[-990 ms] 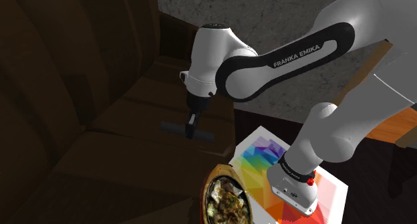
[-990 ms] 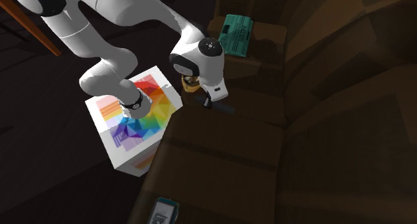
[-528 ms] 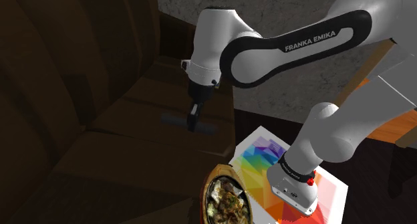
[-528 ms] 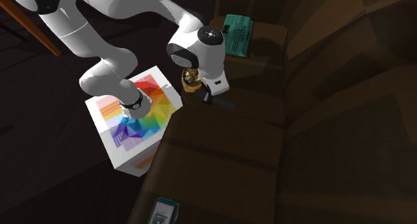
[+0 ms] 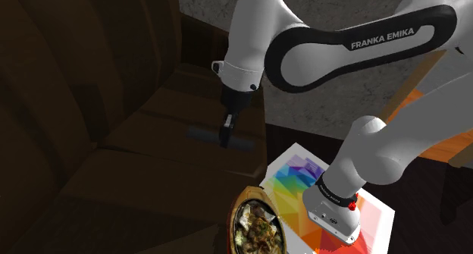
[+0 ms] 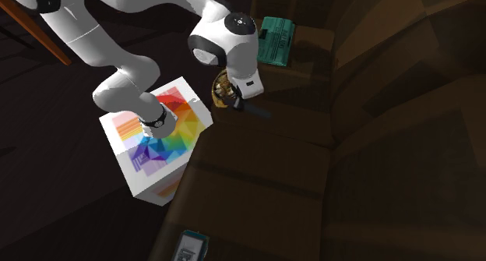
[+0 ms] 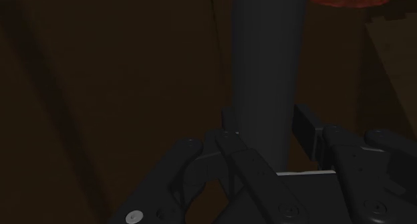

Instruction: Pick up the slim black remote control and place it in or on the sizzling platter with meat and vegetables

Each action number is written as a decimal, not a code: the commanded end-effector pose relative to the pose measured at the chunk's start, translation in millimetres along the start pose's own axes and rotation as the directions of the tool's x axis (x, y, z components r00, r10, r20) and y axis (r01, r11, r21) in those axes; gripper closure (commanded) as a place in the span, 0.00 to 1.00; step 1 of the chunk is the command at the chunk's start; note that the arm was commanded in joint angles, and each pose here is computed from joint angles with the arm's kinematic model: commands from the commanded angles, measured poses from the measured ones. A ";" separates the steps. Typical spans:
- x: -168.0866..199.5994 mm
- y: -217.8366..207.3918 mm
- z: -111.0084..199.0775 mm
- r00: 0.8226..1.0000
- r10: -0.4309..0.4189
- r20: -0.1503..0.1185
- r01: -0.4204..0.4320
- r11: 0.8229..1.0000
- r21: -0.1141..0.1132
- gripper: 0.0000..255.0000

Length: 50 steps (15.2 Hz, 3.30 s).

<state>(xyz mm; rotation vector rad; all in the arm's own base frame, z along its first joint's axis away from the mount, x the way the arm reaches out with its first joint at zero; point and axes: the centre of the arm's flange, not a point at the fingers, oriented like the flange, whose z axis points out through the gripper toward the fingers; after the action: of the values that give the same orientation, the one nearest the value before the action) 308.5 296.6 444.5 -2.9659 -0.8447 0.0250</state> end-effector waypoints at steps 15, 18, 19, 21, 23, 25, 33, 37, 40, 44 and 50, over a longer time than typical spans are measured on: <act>-153.2 -146.5 17.3 1.000 0.001 0.000 -0.001 1.000 0.000 1.00; -163.6 -155.6 29.0 1.000 0.001 0.000 -0.001 1.000 0.000 1.00; -163.6 -155.3 34.3 1.000 0.001 0.000 -0.001 1.000 0.000 1.00; -163.6 -154.7 44.8 1.000 0.001 0.000 -0.001 1.000 0.000 1.00; -163.6 -154.0 55.3 1.000 0.001 0.000 -0.001 1.000 0.000 1.00; -163.6 -153.4 65.9 1.000 0.001 0.000 -0.001 1.000 0.000 1.00; -163.6 -152.6 78.4 1.000 0.001 0.000 -0.001 1.000 0.000 1.00; -163.6 -152.6 78.4 1.000 0.001 0.000 -0.001 1.000 0.000 0.00; -163.6 -152.6 78.4 1.000 0.001 0.000 -0.001 1.000 0.000 0.00; -163.6 -152.6 38.8 1.000 0.001 0.000 -0.001 1.000 0.000 0.00; -163.6 -152.6 28.4 1.000 0.001 0.000 -0.001 1.000 0.000 0.00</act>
<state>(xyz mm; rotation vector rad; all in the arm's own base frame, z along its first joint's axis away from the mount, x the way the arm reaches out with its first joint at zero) 88.2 341.4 424.8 -2.9662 -0.8436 0.0251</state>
